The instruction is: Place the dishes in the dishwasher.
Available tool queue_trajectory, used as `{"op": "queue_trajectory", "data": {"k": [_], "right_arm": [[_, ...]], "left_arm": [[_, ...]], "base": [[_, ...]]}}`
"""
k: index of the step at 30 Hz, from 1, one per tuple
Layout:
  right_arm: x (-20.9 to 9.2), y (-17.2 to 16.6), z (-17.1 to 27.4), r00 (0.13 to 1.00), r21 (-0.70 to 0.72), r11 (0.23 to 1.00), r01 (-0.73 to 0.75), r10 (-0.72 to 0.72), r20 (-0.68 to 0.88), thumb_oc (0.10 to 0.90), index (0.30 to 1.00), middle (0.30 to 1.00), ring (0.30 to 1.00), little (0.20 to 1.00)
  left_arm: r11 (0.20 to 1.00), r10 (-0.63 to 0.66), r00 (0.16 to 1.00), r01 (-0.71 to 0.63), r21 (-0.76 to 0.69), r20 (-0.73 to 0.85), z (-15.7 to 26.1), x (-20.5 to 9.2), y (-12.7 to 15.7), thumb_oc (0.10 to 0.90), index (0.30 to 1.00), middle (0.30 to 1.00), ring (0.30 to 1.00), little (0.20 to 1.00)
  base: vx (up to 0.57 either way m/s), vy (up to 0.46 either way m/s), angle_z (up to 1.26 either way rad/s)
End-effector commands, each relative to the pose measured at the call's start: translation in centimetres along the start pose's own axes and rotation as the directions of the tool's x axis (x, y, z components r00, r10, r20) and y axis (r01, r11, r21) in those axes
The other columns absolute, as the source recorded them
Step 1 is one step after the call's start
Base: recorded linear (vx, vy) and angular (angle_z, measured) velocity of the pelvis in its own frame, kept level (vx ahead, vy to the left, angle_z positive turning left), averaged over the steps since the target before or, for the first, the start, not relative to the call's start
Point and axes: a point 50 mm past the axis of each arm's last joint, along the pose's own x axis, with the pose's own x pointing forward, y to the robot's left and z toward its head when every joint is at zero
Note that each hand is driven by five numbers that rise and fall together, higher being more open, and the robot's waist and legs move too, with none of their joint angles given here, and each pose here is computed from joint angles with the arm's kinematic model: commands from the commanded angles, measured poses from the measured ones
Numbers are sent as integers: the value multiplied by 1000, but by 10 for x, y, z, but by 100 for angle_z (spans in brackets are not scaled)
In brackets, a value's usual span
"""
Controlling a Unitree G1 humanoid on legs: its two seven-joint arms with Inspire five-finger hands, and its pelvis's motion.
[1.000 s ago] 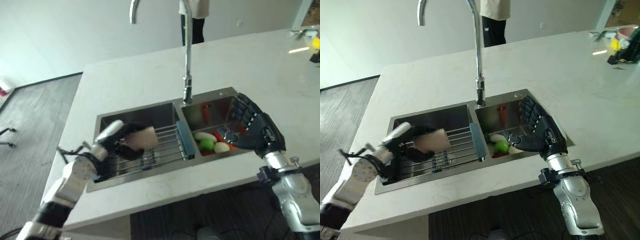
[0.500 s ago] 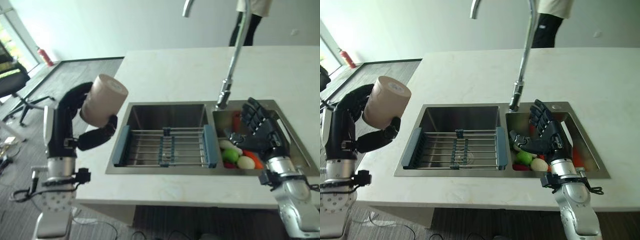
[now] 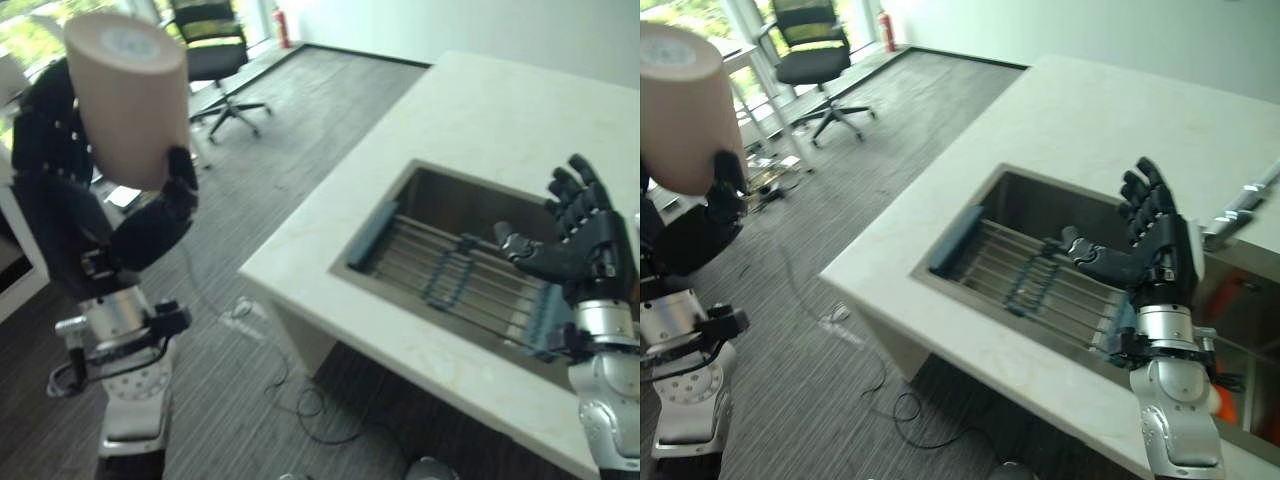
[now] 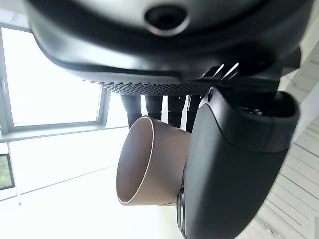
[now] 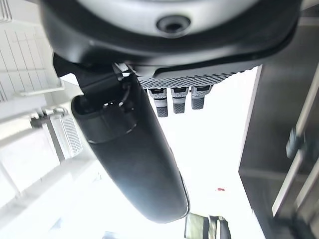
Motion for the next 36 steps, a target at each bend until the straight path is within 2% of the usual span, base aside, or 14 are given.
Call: {"op": "queue_trajectory", "data": {"k": [1,10,15,18,24,36], "right_arm": [[16,2,47,957,-17,1000,-26,30,287,800,900,900,900,900],[1,19,43,951,26,999,23,-30,307,800,900,900,900,900],[-2,20,45,939,50,996,68,-81,335,800,900,900,900,900],[-5,10,42,951,42,998,39,-50,305,800,900,900,900,900],[-4,12,43,949,70,997,9,-31,315,800,900,900,900,900],[4,29,49,939,83,994,-74,41,341,800,900,900,900,900]], "left_arm": [[999,38,988,-33,-32,151,23,14,17,400,300,300,300,300],[997,-21,993,30,-76,117,30,13,22,400,300,300,300,300],[992,-75,990,85,-88,117,26,17,6,400,300,300,300,300],[990,-97,992,104,-94,79,15,13,-10,400,300,300,300,300],[990,-56,997,63,-128,59,17,7,2,400,300,300,300,300],[990,2,999,4,-143,40,21,2,5,400,300,300,300,300]], "base": [[-36,445,68],[19,333,69],[126,213,91],[286,110,262],[100,-89,43],[-9,-34,17]]}}
